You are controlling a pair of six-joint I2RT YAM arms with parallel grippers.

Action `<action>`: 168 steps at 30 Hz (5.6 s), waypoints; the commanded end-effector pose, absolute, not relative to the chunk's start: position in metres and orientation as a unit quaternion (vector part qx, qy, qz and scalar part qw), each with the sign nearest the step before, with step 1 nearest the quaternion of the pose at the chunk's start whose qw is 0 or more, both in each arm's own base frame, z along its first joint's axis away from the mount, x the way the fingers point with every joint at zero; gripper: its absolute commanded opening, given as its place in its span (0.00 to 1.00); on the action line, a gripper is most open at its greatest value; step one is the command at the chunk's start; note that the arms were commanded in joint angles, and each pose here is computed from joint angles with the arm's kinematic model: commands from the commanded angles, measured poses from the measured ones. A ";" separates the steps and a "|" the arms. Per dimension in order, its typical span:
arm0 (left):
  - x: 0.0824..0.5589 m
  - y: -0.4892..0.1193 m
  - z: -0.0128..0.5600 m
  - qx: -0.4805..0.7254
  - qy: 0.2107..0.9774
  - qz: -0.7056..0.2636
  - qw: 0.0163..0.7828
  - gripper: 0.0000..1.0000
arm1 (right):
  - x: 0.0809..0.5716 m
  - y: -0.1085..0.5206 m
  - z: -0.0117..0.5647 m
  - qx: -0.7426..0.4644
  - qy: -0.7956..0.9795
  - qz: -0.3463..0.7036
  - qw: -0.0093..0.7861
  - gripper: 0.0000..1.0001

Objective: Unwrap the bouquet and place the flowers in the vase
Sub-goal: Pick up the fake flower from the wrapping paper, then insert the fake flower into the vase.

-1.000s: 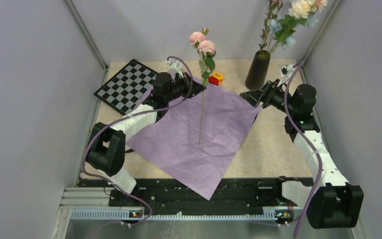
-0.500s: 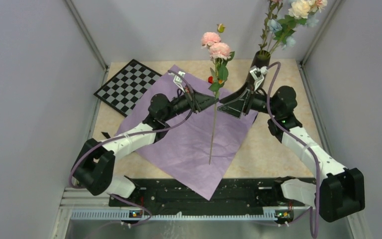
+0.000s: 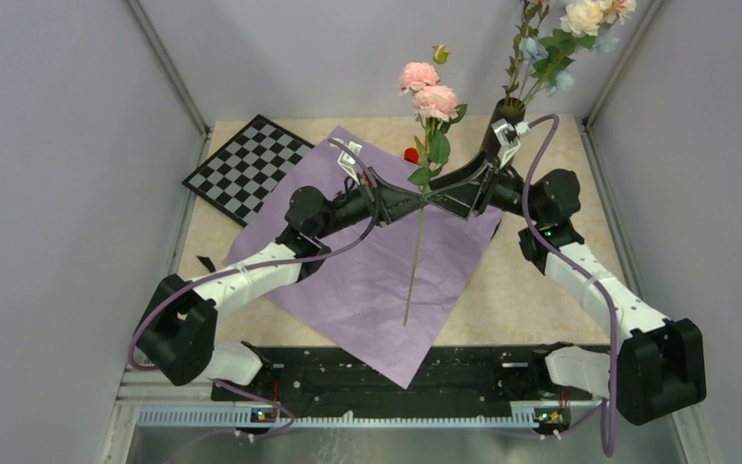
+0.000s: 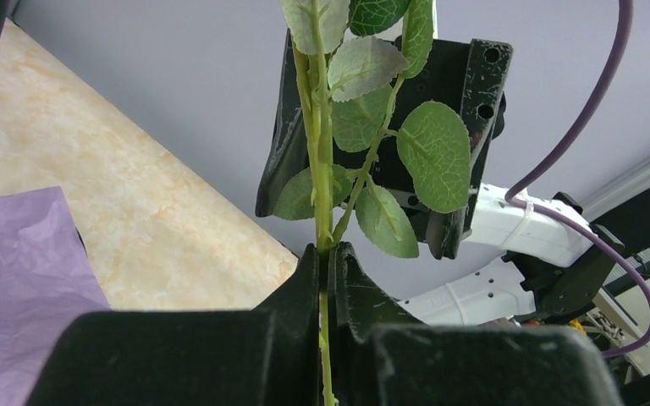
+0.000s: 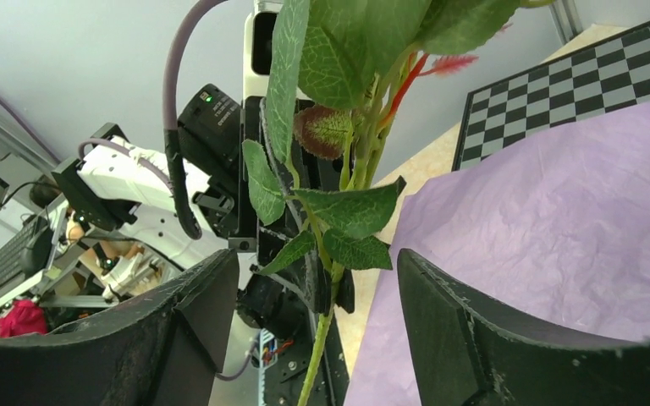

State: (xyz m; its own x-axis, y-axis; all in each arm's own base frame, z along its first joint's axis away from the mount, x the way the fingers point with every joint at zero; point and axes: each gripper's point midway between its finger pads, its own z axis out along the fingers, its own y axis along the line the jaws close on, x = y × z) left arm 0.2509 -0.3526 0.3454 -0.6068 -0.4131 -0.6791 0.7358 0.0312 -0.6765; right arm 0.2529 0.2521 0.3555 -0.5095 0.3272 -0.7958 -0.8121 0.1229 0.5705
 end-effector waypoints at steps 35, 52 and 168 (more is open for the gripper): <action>0.241 -0.357 0.360 0.168 0.568 -0.681 0.431 0.00 | 0.250 0.258 0.380 -0.210 0.557 0.652 0.470 0.03; 0.247 -0.348 0.346 0.187 0.611 -0.617 0.458 0.84 | 0.253 0.242 0.386 -0.221 0.579 0.559 0.550 0.00; 0.316 -0.030 0.216 -0.001 0.861 -0.031 0.508 0.99 | 0.602 0.055 0.301 -0.152 0.717 0.015 0.680 0.05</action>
